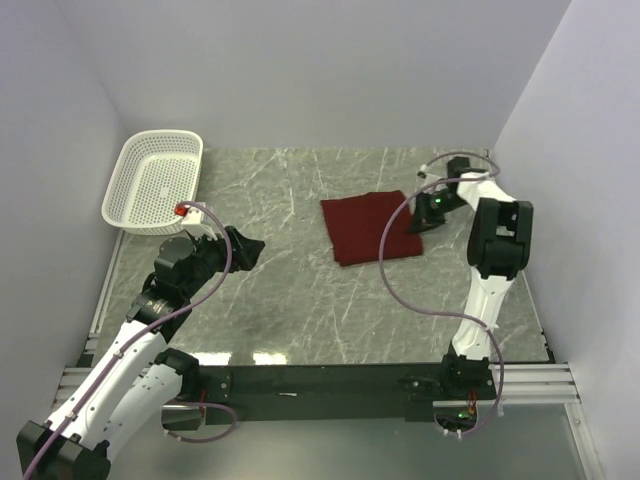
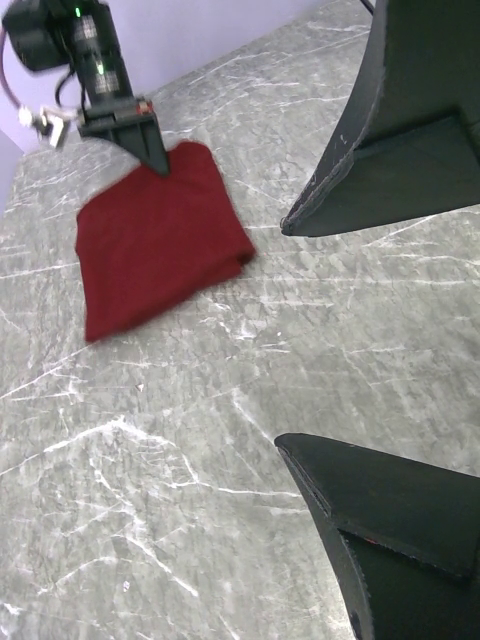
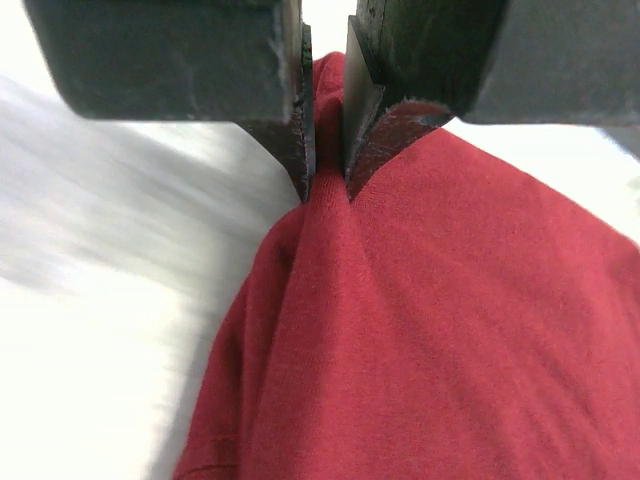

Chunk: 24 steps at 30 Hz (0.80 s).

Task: Fold and stack the t-shirts
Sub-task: Neatly place the folded tshirt to the corner

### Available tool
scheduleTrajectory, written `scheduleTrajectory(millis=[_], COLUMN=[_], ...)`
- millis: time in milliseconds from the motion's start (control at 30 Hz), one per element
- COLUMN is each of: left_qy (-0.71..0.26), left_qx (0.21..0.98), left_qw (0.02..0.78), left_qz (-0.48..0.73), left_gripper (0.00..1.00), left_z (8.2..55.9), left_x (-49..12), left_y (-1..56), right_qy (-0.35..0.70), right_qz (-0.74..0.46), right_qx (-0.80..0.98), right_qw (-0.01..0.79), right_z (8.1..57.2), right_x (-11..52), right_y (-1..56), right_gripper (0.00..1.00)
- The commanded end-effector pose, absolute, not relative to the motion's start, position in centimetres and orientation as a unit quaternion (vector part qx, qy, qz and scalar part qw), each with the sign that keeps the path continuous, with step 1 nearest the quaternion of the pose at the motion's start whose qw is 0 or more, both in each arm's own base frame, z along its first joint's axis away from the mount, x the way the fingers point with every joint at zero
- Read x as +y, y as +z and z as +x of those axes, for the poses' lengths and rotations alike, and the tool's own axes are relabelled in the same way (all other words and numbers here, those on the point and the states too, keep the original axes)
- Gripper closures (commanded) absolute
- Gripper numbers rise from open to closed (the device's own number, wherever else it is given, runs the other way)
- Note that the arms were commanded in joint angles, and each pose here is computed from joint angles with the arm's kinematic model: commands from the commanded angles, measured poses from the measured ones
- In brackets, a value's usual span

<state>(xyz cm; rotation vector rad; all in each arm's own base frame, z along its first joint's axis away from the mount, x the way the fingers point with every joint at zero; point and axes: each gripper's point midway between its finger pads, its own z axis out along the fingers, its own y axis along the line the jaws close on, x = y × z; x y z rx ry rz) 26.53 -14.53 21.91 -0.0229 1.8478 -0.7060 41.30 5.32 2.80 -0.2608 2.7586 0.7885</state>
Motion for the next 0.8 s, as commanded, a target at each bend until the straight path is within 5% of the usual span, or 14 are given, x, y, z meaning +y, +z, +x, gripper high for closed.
scheduleTrajectory(millis=[0,233,600,733,767], left_qy=[-0.305,-0.313,-0.308,-0.306,-0.306], left_qx=[0.768,0.766,0.769,0.769,0.769], left_qw=[0.563,0.562,0.561,0.562,0.562], left_qz=[-0.005,-0.005,-0.003,0.0,0.001], left_gripper=[0.15,0.15,0.15,0.14,0.15], left_z=[26.7,26.7,26.8,26.8,26.8], left_x=[-14.6,-14.9,-14.8,-14.8,-14.8], left_y=[23.0,22.9,22.9,23.0,23.0], right_qy=[0.182,0.109,0.027,-0.001,-0.01], right_qz=[-0.089,-0.033,-0.007,0.003,0.002], right_qx=[0.965,0.974,0.98,0.98,0.978], right_qw=[0.169,0.198,0.198,0.197,0.208], right_z=[42.7,44.6,48.0,47.8,48.0], right_x=[-2.0,-12.0,-16.7,-17.7,-17.9], right_y=[5.6,8.0,8.3,7.8,8.6], right_gripper=[1.0,1.0,0.98,0.47,0.42])
